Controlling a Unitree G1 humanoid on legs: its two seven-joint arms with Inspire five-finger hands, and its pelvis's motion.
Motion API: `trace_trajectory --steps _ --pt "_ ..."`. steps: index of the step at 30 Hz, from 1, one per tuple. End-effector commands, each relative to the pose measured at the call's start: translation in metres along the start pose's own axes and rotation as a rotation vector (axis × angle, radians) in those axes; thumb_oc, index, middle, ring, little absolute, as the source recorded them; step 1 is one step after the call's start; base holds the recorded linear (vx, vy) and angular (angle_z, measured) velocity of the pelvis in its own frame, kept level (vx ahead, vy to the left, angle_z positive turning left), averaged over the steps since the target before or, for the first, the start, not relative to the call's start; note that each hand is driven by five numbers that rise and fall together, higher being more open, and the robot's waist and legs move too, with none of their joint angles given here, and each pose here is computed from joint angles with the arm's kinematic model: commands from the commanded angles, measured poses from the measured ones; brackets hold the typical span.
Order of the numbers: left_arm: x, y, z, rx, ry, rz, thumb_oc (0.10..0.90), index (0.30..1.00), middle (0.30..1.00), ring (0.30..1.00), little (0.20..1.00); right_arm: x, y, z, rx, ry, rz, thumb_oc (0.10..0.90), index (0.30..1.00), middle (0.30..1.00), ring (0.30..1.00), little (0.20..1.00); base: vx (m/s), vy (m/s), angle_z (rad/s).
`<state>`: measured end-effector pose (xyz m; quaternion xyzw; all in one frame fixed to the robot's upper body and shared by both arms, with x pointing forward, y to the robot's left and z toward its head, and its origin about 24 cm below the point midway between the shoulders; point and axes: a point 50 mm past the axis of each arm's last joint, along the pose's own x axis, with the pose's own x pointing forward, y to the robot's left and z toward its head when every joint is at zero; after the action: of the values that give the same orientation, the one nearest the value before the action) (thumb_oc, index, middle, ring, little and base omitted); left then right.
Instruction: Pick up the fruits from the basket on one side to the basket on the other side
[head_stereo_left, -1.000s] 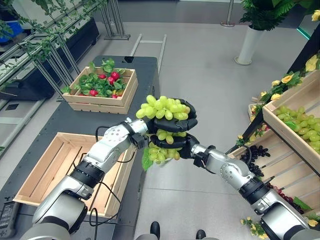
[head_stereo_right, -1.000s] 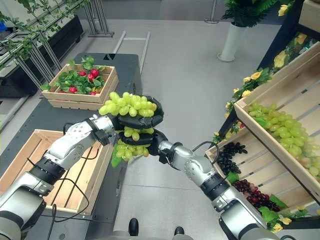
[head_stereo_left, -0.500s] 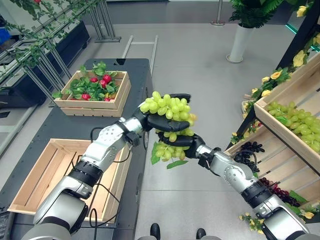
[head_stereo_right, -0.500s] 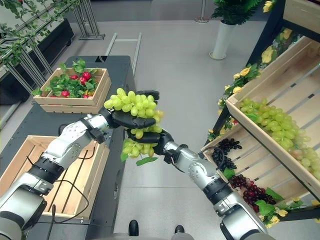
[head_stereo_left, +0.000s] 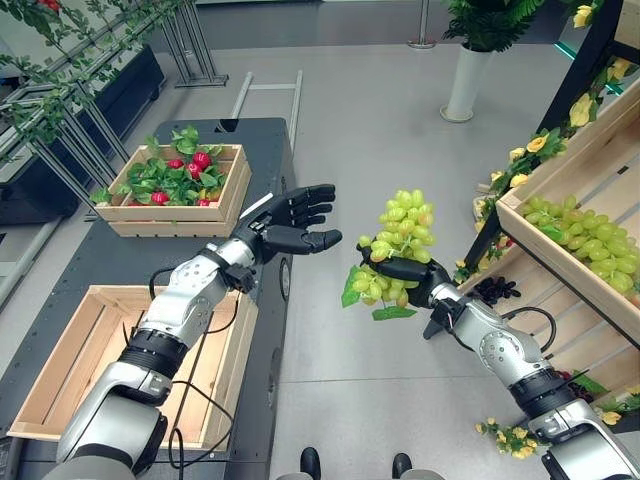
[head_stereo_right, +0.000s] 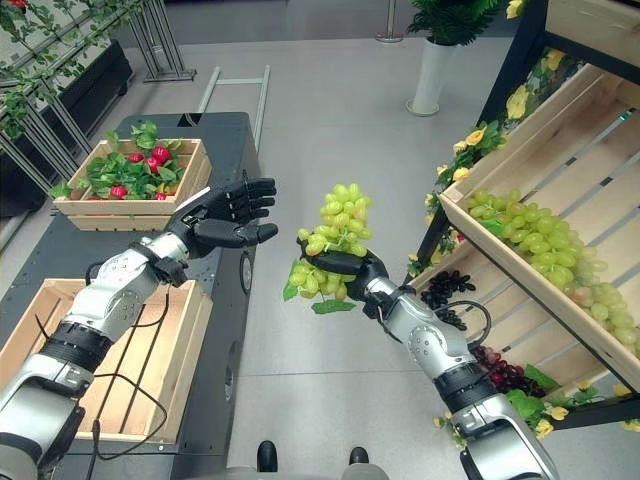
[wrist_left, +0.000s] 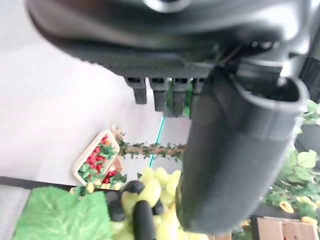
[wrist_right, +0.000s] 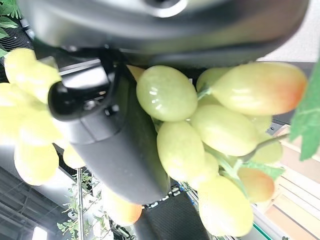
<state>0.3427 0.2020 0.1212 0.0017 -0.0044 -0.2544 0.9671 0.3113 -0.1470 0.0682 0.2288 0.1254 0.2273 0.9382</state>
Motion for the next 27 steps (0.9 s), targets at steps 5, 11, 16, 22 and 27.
trace_trajectory --steps 5,11,16,22,27 --pt "-0.019 0.035 0.033 0.04 -0.212 0.152 0.8 0.9 0.9 0.9 0.9 -0.005 0.017 0.063 -0.061 -0.371 0.093 0.4 0.3 0.3 0.3 0.3 -0.01 -0.007 -0.06" --pt "-0.027 0.029 0.001 -0.057 -0.218 0.263 0.8 0.9 0.9 0.9 0.9 -0.011 0.025 0.069 -0.138 -0.391 0.131 0.4 0.3 0.3 0.3 0.3 -0.01 -0.014 -0.05" --pt "-0.029 0.009 -0.041 -0.164 -0.16 0.357 0.8 0.9 0.9 0.9 0.9 -0.015 0.035 0.078 -0.206 -0.379 0.182 0.4 0.3 0.3 0.3 0.3 0.0 -0.026 -0.07" --pt "-0.043 -0.004 -0.088 -0.296 -0.091 0.452 0.8 0.9 0.9 0.9 0.9 -0.012 0.051 0.1 -0.357 -0.326 0.271 0.4 0.3 0.3 0.3 0.3 -0.04 0.097 -0.48" --pt "-0.038 -0.009 -0.094 -0.359 -0.116 0.511 0.8 0.9 0.9 0.9 0.9 -0.003 0.067 0.116 -0.403 -0.339 0.307 0.4 0.3 0.3 0.3 0.3 -0.07 0.269 -1.01"
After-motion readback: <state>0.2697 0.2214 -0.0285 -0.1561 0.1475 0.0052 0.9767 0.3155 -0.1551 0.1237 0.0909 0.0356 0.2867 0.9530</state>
